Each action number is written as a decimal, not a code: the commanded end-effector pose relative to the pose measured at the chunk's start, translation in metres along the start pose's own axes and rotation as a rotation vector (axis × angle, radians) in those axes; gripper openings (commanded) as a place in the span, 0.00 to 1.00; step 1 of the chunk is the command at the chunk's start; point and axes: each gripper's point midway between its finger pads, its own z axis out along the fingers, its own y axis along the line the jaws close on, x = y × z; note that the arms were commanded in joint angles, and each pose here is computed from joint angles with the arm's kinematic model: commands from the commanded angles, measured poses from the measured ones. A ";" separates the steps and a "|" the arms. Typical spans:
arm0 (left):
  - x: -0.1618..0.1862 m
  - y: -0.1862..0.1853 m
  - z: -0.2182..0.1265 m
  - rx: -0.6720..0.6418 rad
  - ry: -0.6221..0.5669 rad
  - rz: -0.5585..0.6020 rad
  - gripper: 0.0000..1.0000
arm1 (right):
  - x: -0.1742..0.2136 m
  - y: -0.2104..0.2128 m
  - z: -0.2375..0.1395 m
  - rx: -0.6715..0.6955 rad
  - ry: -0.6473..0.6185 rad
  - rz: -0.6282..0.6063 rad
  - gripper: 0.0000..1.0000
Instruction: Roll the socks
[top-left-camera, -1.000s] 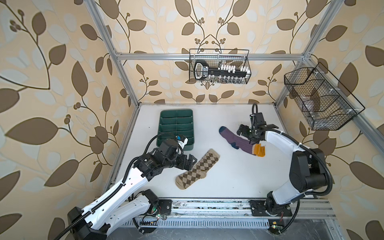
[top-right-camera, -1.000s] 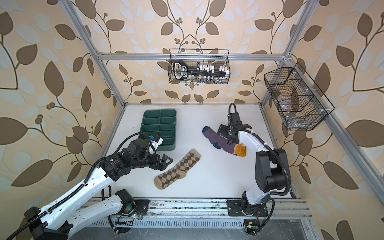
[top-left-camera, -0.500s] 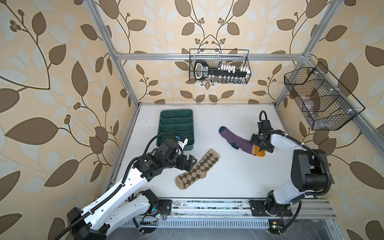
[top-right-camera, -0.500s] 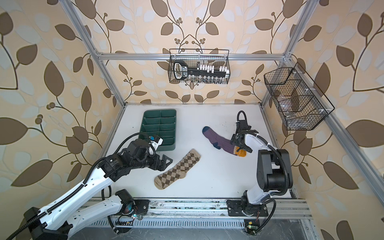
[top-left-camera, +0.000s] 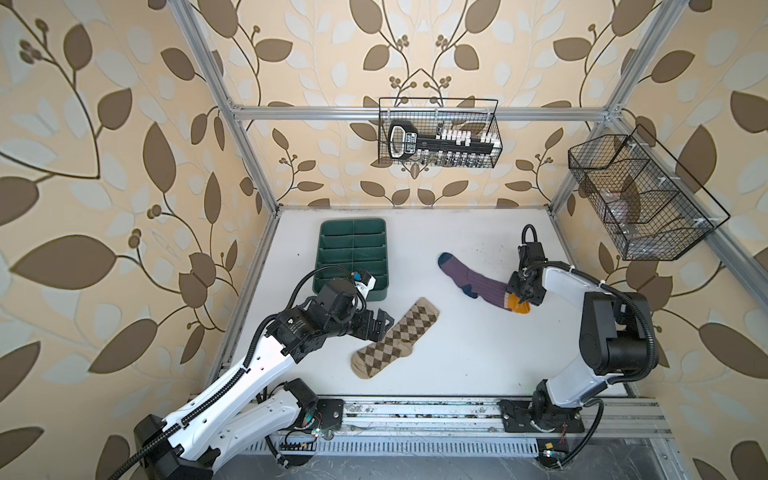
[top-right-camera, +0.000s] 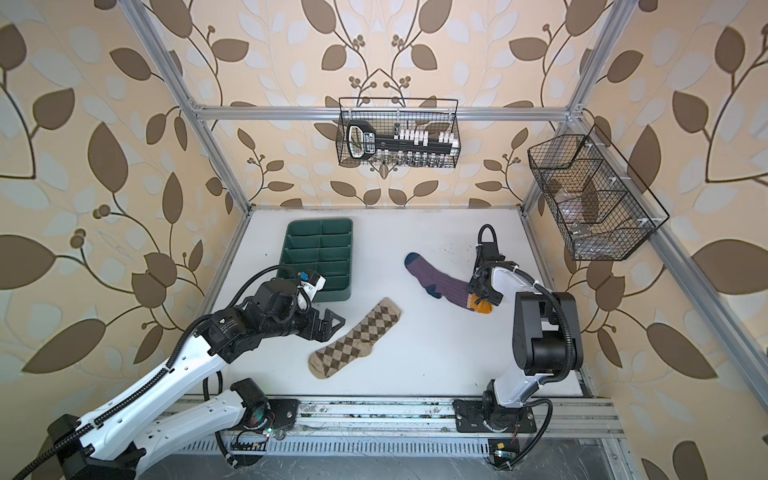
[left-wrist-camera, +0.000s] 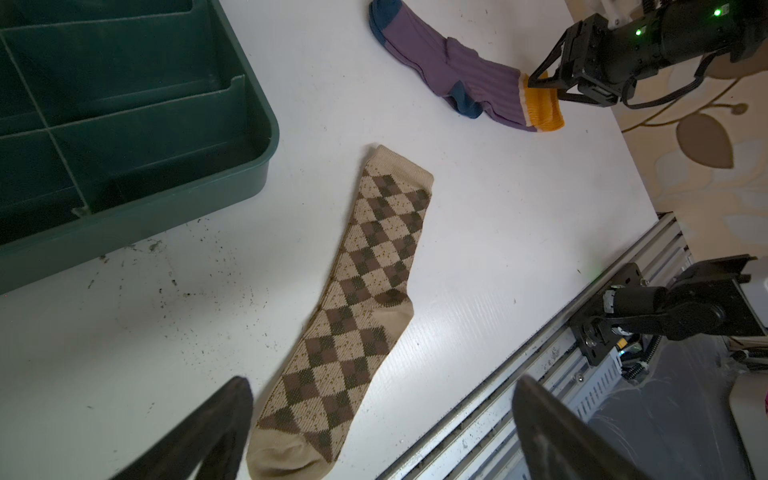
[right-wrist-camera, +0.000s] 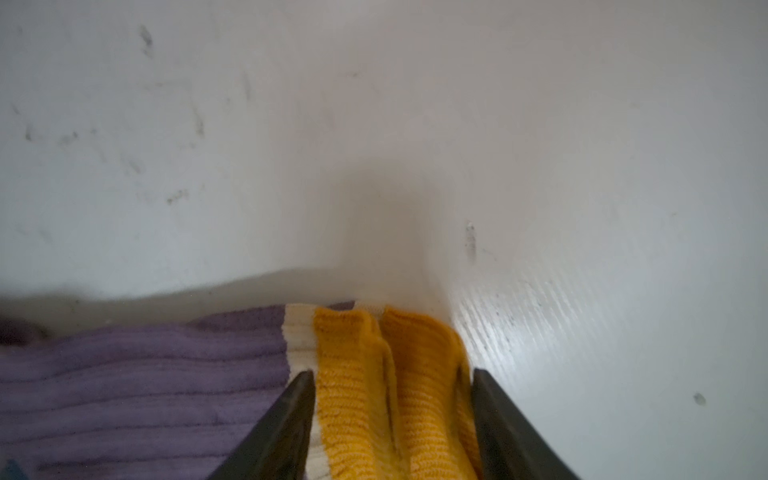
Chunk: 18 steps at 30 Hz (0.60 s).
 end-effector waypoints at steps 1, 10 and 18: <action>-0.006 -0.002 -0.005 -0.005 -0.024 0.002 0.99 | 0.032 0.003 0.009 -0.045 0.076 0.025 0.45; -0.006 -0.002 -0.005 -0.003 -0.024 0.000 0.99 | 0.073 0.012 -0.008 -0.069 0.065 0.046 0.17; -0.012 0.003 -0.011 -0.045 -0.050 0.012 0.99 | 0.129 0.064 -0.054 -0.173 -0.025 0.073 0.18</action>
